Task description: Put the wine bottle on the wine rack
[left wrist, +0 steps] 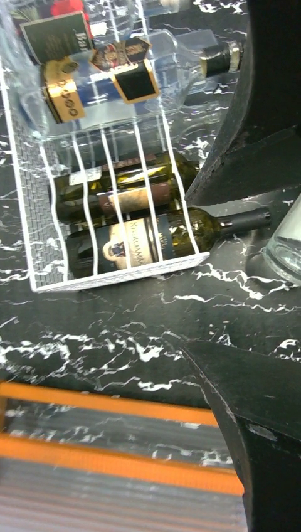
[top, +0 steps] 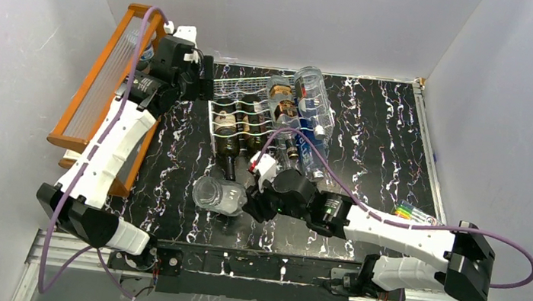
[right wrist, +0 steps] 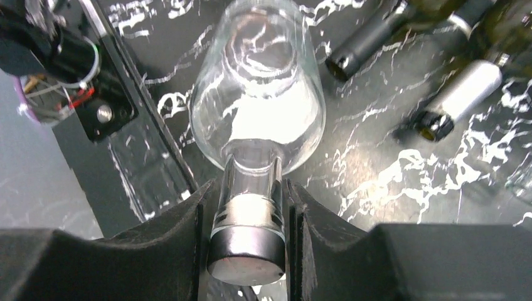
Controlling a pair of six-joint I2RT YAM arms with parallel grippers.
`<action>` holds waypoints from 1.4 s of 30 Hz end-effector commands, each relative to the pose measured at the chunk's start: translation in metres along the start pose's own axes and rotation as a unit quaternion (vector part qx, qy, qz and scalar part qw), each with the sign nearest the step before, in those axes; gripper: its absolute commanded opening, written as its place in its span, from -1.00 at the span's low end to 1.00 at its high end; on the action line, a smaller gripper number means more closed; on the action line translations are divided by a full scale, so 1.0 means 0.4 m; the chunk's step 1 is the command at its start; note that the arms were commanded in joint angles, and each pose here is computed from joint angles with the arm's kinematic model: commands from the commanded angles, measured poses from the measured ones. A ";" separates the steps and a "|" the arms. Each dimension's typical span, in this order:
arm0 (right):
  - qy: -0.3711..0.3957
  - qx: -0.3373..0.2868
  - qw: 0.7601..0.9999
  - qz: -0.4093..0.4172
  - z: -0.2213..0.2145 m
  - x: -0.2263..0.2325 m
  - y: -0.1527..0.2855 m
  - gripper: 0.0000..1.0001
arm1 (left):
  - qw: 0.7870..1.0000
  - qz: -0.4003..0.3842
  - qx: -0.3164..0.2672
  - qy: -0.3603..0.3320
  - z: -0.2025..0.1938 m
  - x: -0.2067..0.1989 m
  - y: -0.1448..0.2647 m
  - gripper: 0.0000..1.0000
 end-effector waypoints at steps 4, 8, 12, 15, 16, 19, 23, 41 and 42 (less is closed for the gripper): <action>-0.010 0.085 0.996 0.014 -0.067 -0.014 0.030 -1.00 | 0.998 -0.029 0.049 0.024 -0.091 0.006 0.007 0.55; -0.012 0.110 0.994 0.011 -0.084 -0.036 0.023 -1.00 | 0.993 -0.048 0.100 0.042 -0.167 0.010 -0.014 0.55; -0.008 0.132 0.991 0.017 -0.097 -0.051 0.015 -1.00 | 0.987 -0.064 0.136 0.061 -0.230 0.012 -0.021 0.56; -0.004 0.157 0.987 0.027 -0.111 -0.065 0.002 -1.00 | 0.982 -0.078 0.153 0.072 -0.264 0.010 -0.019 0.57; -0.003 0.163 0.986 0.026 -0.116 -0.069 -0.003 -1.00 | 0.981 -0.085 0.159 0.075 -0.275 0.008 -0.018 0.57; -0.004 0.176 0.984 0.023 -0.125 -0.084 -0.020 -1.00 | 0.975 -0.105 0.180 0.080 -0.312 0.002 -0.016 0.58; -0.004 0.193 0.981 0.021 -0.141 -0.100 -0.045 -1.00 | 0.967 -0.109 0.214 0.087 -0.371 0.000 -0.026 0.59; -0.011 0.225 0.974 0.000 -0.183 -0.121 -0.095 -0.48 | 0.923 -0.204 0.298 0.133 -0.491 -0.045 -0.065 0.52; -0.010 0.225 0.974 -0.003 -0.183 -0.122 -0.095 -0.40 | 0.921 -0.205 0.301 0.135 -0.497 -0.046 -0.066 0.49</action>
Point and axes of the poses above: each gripper's point midway between its finger pads, its own y axis back along the fingers, its own x axis along the line the jaws close on, z = x × y, the point moved 10 cm from there along y, back along the fingers, and after that the axes turned 7 degrees about -y, right-handed, at the moved point
